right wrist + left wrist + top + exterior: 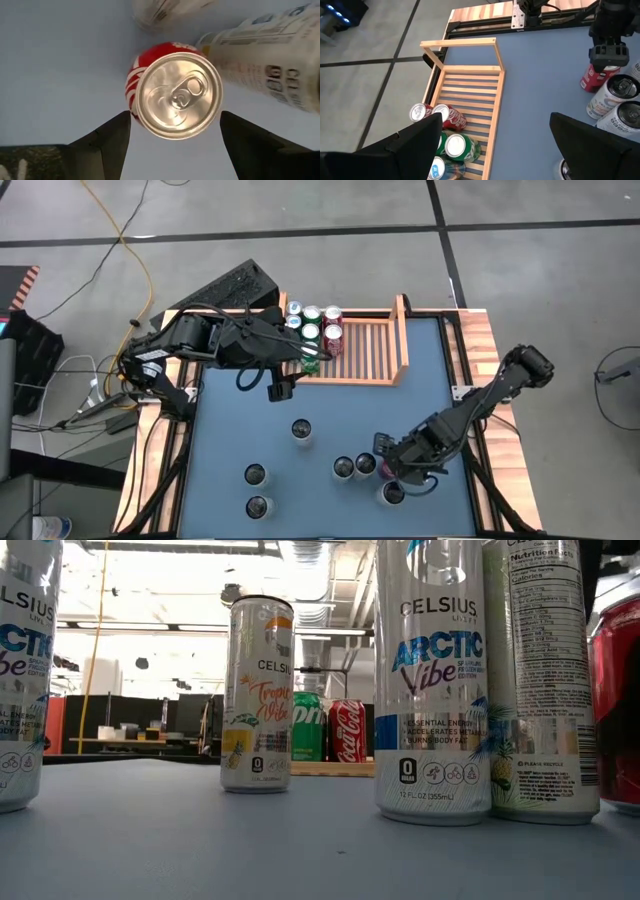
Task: Place canned beverage on shelf
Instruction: Put the red soda can on the shelf
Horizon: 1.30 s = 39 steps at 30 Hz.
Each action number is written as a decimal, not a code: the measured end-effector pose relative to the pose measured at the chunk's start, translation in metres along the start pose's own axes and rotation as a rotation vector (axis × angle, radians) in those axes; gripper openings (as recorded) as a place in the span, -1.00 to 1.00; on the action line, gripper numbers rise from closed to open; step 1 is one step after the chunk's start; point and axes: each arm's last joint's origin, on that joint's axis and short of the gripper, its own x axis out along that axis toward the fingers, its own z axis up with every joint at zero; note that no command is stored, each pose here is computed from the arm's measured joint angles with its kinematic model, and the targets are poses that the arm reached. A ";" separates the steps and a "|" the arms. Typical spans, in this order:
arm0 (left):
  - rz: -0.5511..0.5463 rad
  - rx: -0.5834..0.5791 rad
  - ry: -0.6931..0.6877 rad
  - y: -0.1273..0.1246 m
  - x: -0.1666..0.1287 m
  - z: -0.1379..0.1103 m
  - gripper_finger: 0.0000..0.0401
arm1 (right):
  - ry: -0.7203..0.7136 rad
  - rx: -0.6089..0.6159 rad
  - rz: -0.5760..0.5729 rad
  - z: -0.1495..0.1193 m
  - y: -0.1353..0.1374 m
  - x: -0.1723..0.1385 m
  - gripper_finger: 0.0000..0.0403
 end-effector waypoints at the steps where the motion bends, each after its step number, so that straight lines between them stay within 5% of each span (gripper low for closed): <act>1: 0.000 0.000 0.000 0.000 0.000 0.000 0.78 | -0.007 -0.004 0.003 0.001 -0.001 0.001 0.47; 21: 0.000 0.000 -0.001 0.000 0.000 0.000 0.78 | -0.081 0.217 0.032 0.010 -0.003 0.008 0.47; 39: 0.001 -0.004 -0.010 0.000 0.000 0.001 0.78 | -0.139 0.621 0.135 0.001 -0.019 0.018 0.44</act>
